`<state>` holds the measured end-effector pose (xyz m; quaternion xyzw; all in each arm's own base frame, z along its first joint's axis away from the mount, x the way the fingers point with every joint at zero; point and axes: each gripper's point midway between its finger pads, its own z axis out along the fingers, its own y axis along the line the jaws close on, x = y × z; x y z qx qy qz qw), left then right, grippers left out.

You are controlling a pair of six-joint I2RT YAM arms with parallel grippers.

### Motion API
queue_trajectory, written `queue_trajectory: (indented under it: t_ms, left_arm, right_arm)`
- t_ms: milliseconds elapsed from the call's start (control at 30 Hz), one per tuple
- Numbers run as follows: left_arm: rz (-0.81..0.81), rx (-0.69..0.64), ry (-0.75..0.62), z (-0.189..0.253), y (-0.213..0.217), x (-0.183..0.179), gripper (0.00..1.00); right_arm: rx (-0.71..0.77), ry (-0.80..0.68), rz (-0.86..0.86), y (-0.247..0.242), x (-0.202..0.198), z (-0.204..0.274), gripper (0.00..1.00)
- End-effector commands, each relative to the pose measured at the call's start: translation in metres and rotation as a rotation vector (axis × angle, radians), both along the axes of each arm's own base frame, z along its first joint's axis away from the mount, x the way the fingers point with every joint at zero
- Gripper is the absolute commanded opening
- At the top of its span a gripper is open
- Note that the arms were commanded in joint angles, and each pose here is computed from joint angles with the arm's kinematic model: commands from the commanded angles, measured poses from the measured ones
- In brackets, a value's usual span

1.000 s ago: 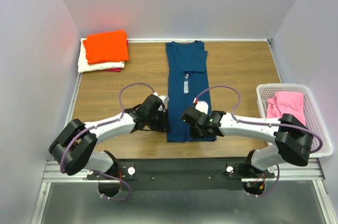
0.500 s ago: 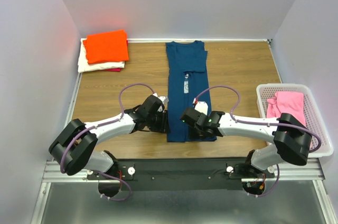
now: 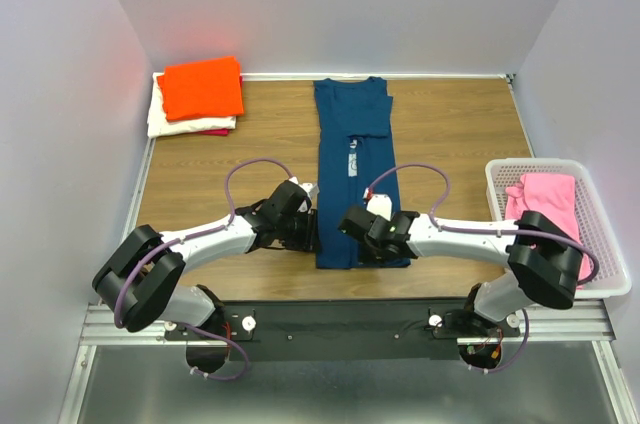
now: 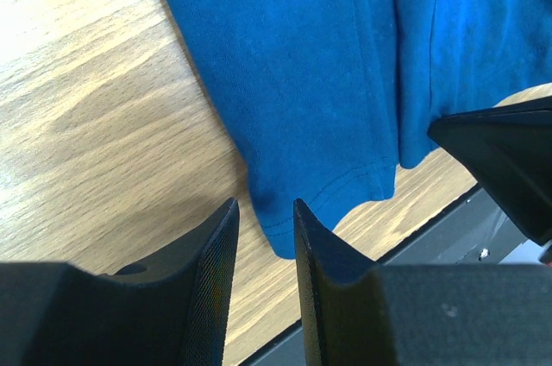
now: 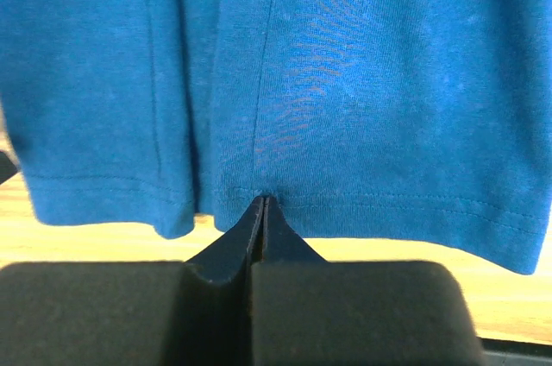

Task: Fold and stack the t-shirts
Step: Fold the tshirt

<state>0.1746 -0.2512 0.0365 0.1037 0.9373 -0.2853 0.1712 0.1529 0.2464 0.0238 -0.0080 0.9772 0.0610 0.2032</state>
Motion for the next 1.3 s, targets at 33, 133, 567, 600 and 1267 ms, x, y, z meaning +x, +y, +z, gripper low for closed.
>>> queue_trajectory:
  t_ms: [33,133,567,600,1267]
  left_arm:
    - [-0.013,-0.025,-0.006,0.004,-0.003,-0.003,0.39]
    - [-0.013,-0.025,-0.007,0.004,-0.003,-0.004,0.39]
    - [-0.007,-0.025,-0.002,0.004,-0.002,-0.005,0.38]
    - [-0.005,-0.025,-0.002,0.004,-0.001,-0.005,0.38]
    - [0.007,-0.088,0.038,-0.001,0.0,-0.021,0.48]
  right_arm:
    - [0.046,-0.052,0.009,0.009,0.006,0.024,0.03]
    - [0.067,-0.059,0.018,0.013,0.006,0.03,0.02]
    - [0.031,-0.019,0.041,0.02,-0.004,0.015,0.02]
    - [0.031,-0.018,0.042,0.021,-0.005,0.015,0.02]
    - [0.097,-0.145,-0.112,-0.026,0.003,0.044,0.44]
